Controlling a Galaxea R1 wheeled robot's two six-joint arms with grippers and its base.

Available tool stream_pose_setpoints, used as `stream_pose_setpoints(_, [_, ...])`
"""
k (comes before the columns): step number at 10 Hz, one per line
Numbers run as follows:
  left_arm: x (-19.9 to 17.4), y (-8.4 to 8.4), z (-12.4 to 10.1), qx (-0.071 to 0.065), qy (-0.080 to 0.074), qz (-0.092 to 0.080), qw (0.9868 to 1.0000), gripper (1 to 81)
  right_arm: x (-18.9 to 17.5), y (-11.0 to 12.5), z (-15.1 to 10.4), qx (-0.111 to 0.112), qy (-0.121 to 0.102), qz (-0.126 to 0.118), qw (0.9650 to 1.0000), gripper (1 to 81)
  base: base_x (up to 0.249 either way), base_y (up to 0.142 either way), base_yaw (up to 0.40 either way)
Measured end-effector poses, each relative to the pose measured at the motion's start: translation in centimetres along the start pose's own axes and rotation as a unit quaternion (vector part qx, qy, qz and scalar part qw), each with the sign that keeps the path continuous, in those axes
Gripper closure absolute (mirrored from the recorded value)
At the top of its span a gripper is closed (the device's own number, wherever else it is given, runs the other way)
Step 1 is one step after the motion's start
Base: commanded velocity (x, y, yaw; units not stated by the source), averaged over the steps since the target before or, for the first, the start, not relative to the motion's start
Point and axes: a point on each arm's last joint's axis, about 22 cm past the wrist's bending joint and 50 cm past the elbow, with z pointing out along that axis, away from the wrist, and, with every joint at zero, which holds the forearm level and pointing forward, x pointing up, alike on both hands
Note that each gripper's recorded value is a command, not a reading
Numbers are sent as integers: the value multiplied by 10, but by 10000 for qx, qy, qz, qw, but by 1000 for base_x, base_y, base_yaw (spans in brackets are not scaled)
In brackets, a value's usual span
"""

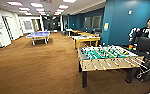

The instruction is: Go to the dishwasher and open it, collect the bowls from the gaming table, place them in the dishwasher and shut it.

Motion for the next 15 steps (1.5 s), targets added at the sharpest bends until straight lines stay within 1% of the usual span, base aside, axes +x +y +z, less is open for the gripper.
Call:
stream_pose_setpoints(1, [4, 2, 1, -10, 54, 6, 10000, 10, -1, 3, -1, -23, -1, -7, 10000, 10, 0, 0, 374])
stream_pose_setpoints(2, [1, 3, 1, -16, 26, 1, 10000, 10, -2, 5, -1, -45, -13, -2, 10000, 10, 0, 0, 374])
stream_pose_setpoints(5, [-2, 3, 1, -19, 5, -6, 10000, 10, -2, 6, 0, -70, -10, -10, 10000, 10, 0, 0, 352])
stream_pose_setpoints(7, [-3, 3, 0, -20, -2, -8, 10000, 10, -2, 9, 0, -105, -16, -9, 9999, 10, 0, 0, 247])
stream_pose_setpoints(8, [-6, 3, 0, -20, -25, -14, 10000, 10, -2, 9, 0, -107, -8, -10, 9999, 10, 0, 0, 139])
stream_pose_setpoints(11, [-6, 3, 0, -20, -30, -18, 10000, 10, -2, 3, 3, -74, -10, -10, 10000, 10, 0, 0, 0])
stream_pose_setpoints(13, [-2, 3, 1, -18, -1, -10, 10000, 10, -3, 5, 2, -87, -14, -10, 10000, 10, 0, 0, 0])
stream_pose_setpoints(15, [-2, 3, 1, -19, -3, -12, 10000, 10, -3, 5, 2, -87, -14, -8, 10000, 10, 0, 0, 0])
